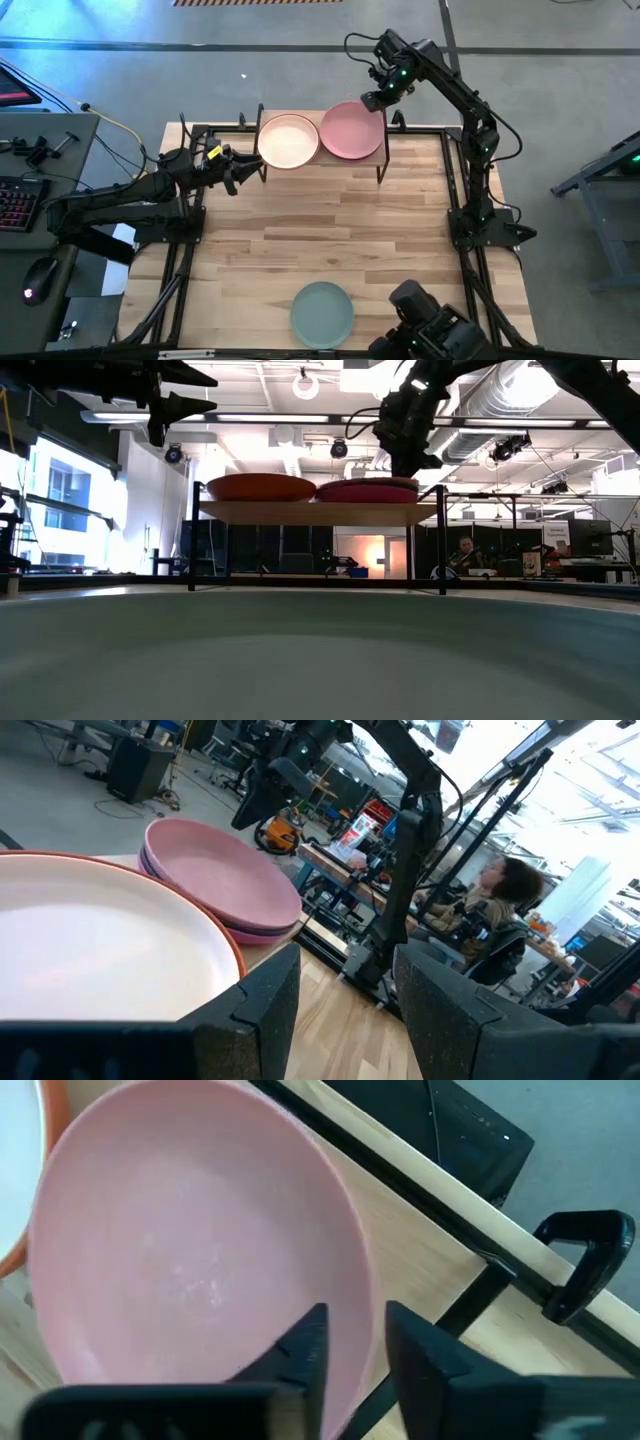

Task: Place and stack plates onto a shelf
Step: Stack the light pink plate on top of the black plate on the shelf, then stack the gray plate on top of the light orange plate on the shelf

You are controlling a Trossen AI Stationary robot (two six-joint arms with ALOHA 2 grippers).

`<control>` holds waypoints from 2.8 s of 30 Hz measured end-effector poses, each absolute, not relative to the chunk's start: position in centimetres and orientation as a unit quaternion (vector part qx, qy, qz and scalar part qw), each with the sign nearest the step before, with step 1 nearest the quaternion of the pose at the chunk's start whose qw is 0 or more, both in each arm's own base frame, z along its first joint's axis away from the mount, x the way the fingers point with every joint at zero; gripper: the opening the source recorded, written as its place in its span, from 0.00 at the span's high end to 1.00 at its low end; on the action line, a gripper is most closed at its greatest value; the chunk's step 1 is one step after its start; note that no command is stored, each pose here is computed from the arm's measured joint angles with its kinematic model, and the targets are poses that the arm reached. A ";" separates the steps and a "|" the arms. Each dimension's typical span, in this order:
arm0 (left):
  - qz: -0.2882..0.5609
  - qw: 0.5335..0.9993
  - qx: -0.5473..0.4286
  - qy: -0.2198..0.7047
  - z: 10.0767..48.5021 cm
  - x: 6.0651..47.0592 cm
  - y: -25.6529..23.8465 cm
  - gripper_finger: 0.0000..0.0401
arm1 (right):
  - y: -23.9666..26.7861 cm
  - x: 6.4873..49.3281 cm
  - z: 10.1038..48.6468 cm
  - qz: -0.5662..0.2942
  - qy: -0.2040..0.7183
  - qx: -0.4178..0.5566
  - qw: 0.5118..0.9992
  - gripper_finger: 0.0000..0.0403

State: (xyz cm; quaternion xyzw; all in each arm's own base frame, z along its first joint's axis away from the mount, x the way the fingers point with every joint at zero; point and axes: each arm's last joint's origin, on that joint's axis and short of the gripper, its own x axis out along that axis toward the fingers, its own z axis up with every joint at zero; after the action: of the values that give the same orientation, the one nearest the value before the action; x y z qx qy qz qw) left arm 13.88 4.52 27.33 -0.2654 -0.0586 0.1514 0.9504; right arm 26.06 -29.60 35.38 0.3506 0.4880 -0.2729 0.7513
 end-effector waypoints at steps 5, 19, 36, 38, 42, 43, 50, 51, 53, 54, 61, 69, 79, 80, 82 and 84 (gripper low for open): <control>0.152 0.950 -0.265 -0.059 27.3 13.9 4.5 0.62 | -29.5 25.8 35.5 -0.258 0.497 0.334 0.758 0.65; 0.153 0.950 -0.264 -0.059 27.3 13.9 4.5 0.62 | -24.1 23.0 42.4 -0.209 0.441 0.255 0.835 0.55; 0.161 0.947 -0.270 -0.069 27.4 14.1 4.4 0.62 | -8.9 21.5 37.6 -0.087 0.280 0.260 0.920 0.55; 0.141 0.949 -0.275 -0.065 27.4 14.4 3.9 0.62 | -7.3 20.7 36.7 -0.072 0.247 0.282 0.924 0.55; 0.095 0.954 -0.281 -0.051 27.2 16.0 1.9 0.63 | -4.6 19.9 35.8 -0.067 0.174 0.299 0.936 0.55; 0.084 0.955 -0.282 -0.043 26.9 16.5 1.1 0.63 | -4.0 19.9 35.7 -0.064 0.161 0.301 0.938 0.55; 0.092 0.964 -0.251 -0.009 25.6 18.1 -2.3 0.69 | -1.5 20.4 35.2 -0.055 0.153 0.280 0.946 0.55; 0.097 0.963 -0.252 -0.014 25.6 18.1 -2.4 0.69 | -1.4 20.5 35.2 -0.053 0.155 0.281 0.946 0.55; 0.097 0.962 -0.254 -0.021 25.8 18.1 -2.4 0.69 | -1.1 20.7 35.1 -0.049 0.159 0.291 0.942 0.55; 0.096 0.962 -0.254 -0.021 25.8 18.1 -2.4 0.69 | -1.0 20.8 34.9 -0.048 0.164 0.298 0.939 0.55; 0.100 0.964 -0.246 -0.035 26.3 17.5 -2.3 0.69 | 3.0 24.4 31.0 0.011 0.297 0.326 0.898 0.55; 0.098 0.970 -0.220 -0.040 26.6 17.2 -2.2 0.69 | 10.5 28.2 24.5 0.002 0.407 0.380 0.831 0.55; 0.076 0.988 -0.134 -0.028 26.6 17.2 -2.3 0.69 | 18.3 31.4 19.5 -0.080 0.481 0.446 0.750 0.55; 0.076 0.988 -0.135 -0.028 26.6 17.2 -2.3 0.69 | 18.6 31.9 19.5 -0.090 0.490 0.441 0.746 0.55; 0.076 0.987 -0.139 -0.028 26.6 17.2 -2.3 0.69 | 19.1 32.9 19.1 -0.117 0.514 0.426 0.735 0.55; 0.076 0.987 -0.142 -0.028 26.6 17.2 -2.3 0.69 | 19.1 33.6 18.4 -0.154 0.543 0.402 0.721 0.55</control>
State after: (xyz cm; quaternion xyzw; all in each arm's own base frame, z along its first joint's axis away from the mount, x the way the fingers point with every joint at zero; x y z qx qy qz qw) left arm 17.23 -2.33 26.61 -0.1417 -0.0284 0.0761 0.9866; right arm 33.63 19.12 18.44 0.4020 0.5427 -0.1536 0.7213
